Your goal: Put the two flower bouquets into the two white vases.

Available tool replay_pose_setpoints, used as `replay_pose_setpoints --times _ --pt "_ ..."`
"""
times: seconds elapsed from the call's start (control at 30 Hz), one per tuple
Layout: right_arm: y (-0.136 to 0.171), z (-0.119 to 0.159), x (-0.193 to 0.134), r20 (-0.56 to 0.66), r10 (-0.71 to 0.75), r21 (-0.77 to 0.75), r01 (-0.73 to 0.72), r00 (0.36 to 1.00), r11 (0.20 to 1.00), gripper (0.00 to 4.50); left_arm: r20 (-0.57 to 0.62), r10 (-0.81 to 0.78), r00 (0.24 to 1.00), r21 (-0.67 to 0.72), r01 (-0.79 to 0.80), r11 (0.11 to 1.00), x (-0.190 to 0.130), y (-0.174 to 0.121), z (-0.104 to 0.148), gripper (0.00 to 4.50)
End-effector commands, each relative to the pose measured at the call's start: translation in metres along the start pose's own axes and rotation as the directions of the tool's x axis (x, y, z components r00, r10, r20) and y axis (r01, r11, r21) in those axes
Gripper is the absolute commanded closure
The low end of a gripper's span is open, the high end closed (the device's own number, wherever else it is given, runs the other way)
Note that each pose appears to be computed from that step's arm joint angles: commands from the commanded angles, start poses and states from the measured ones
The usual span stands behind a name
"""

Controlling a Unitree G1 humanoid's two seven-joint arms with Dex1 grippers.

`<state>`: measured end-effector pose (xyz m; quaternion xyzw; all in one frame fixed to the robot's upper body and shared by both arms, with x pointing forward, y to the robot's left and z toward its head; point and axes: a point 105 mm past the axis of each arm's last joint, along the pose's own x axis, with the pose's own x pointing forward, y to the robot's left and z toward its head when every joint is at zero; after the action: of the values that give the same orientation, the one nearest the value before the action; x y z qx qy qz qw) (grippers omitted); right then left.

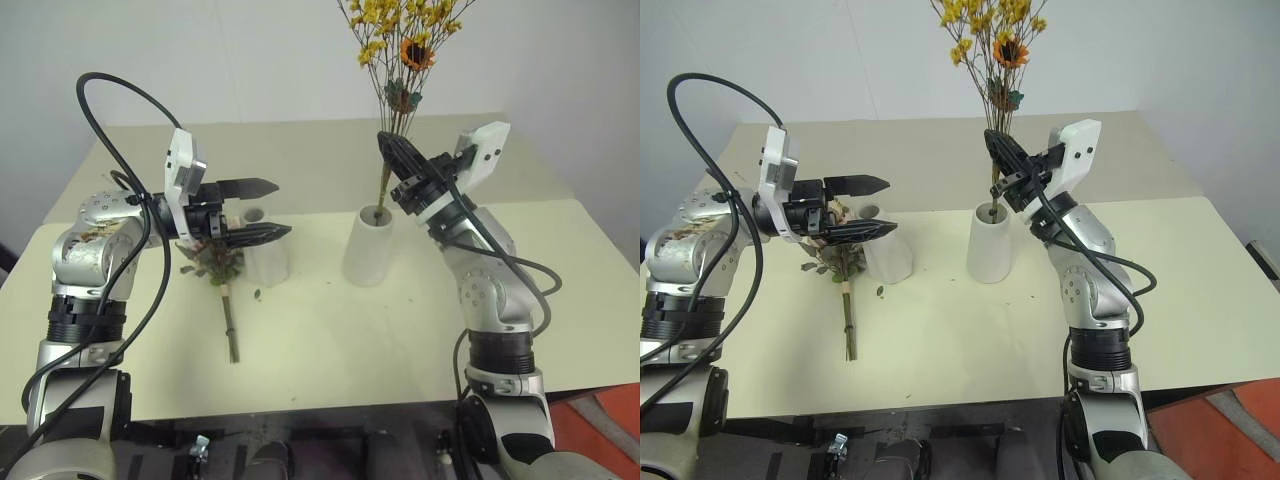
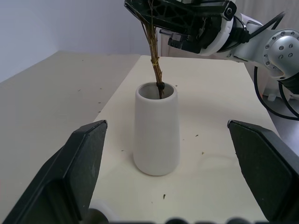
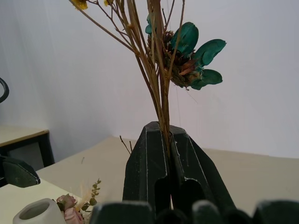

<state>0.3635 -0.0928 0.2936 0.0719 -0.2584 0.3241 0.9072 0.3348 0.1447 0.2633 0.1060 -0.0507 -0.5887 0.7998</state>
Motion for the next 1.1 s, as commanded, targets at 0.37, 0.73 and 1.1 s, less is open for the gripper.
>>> replay_pose_setpoints --times 0.37,0.73,1.1 --pt "0.001 -0.024 -0.012 -0.029 -0.005 -0.039 0.004 1.0 0.999 4.48 0.001 0.01 1.0 0.044 -0.01 0.999 -0.006 -0.002 0.007 0.0" --pt "0.003 -0.035 -0.022 -0.043 0.0 -0.038 -0.002 0.999 0.999 2.83 -0.007 0.017 1.0 0.043 -0.017 0.999 -0.008 -0.002 0.006 0.0" --pt "-0.006 -0.028 -0.057 -0.123 0.033 -0.115 -0.047 0.992 0.992 0.27 -0.025 0.043 0.999 0.021 -0.042 0.999 -0.015 -0.002 0.0 0.0"
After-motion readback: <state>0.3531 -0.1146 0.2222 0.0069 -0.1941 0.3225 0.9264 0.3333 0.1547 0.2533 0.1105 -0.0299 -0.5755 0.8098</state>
